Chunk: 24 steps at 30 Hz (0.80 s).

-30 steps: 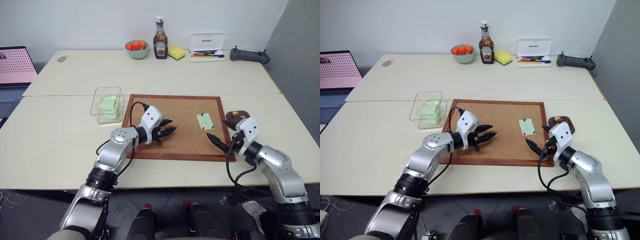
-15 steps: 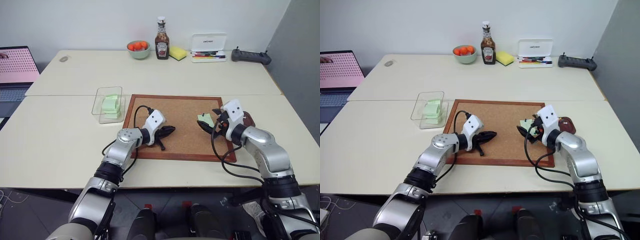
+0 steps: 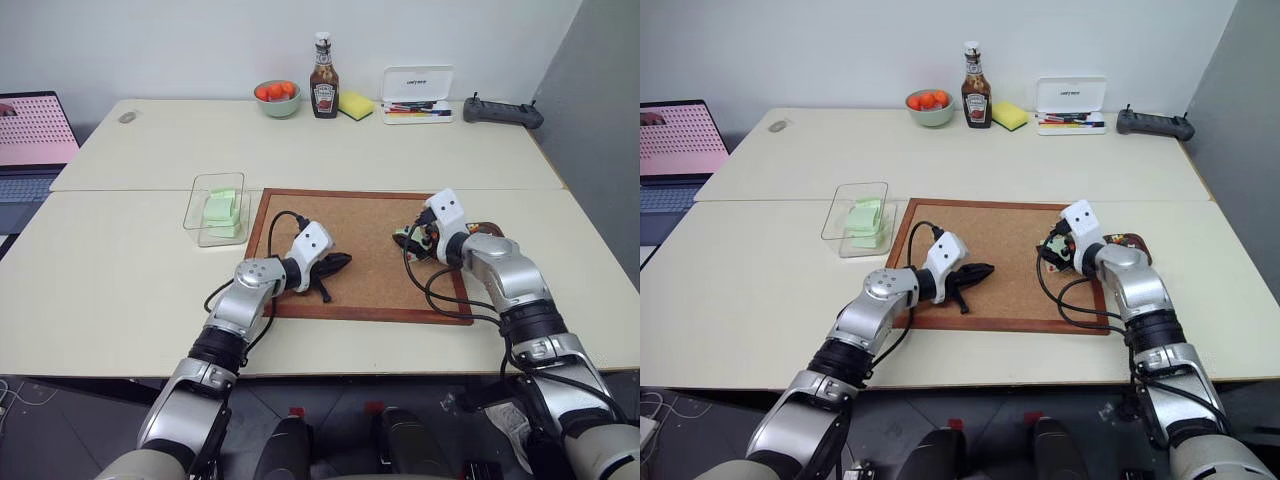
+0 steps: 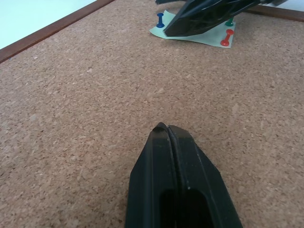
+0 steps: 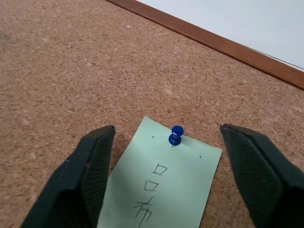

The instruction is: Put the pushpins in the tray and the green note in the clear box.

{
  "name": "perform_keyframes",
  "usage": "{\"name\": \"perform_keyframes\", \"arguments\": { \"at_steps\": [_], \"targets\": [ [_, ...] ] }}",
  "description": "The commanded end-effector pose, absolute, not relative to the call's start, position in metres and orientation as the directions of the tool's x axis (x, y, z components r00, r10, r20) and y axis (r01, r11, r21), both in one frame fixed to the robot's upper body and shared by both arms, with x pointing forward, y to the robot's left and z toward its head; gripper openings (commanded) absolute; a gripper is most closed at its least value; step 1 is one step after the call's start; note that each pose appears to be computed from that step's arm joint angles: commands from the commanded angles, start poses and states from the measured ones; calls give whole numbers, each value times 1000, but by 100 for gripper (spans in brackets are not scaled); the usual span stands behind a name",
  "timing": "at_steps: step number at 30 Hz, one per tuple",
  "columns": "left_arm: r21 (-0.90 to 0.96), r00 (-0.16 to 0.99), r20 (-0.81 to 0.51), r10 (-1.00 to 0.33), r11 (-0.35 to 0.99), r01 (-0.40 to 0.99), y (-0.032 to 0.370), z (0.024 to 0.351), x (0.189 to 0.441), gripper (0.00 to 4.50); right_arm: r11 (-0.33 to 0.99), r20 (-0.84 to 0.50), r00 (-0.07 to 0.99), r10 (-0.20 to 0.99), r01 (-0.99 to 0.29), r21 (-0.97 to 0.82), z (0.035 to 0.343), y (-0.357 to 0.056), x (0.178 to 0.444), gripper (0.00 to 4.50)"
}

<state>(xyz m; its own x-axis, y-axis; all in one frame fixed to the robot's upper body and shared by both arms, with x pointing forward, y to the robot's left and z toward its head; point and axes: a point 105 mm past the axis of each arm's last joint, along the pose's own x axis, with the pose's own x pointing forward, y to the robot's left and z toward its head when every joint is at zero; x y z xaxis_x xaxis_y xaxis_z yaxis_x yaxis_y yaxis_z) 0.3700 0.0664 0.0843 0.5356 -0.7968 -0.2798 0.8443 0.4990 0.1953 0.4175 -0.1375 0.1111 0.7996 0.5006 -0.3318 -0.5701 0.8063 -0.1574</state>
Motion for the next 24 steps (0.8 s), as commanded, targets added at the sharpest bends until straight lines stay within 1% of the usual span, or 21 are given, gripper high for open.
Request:
{"name": "perform_keyframes", "arguments": {
  "at_steps": [1,12,14,15,24],
  "targets": [
    [178,519,-309,-797,488,854,65,76,364,0,774,-294,795,531,-596,-214,123,-131,423,290],
    [174,504,-320,-802,474,863,62,75,360,0,775,-273,804,528,-588,-231,125,-135,427,40],
    [172,502,-322,-802,472,865,62,75,360,0,772,-269,805,529,-588,-240,127,-135,427,10],
    [171,501,-324,-802,472,865,62,75,359,0,771,-267,805,530,-588,-243,127,-135,427,1],
    [161,498,-342,-797,472,867,64,71,358,0,748,-197,789,582,-614,-251,143,-124,422,1]
  ]
}}
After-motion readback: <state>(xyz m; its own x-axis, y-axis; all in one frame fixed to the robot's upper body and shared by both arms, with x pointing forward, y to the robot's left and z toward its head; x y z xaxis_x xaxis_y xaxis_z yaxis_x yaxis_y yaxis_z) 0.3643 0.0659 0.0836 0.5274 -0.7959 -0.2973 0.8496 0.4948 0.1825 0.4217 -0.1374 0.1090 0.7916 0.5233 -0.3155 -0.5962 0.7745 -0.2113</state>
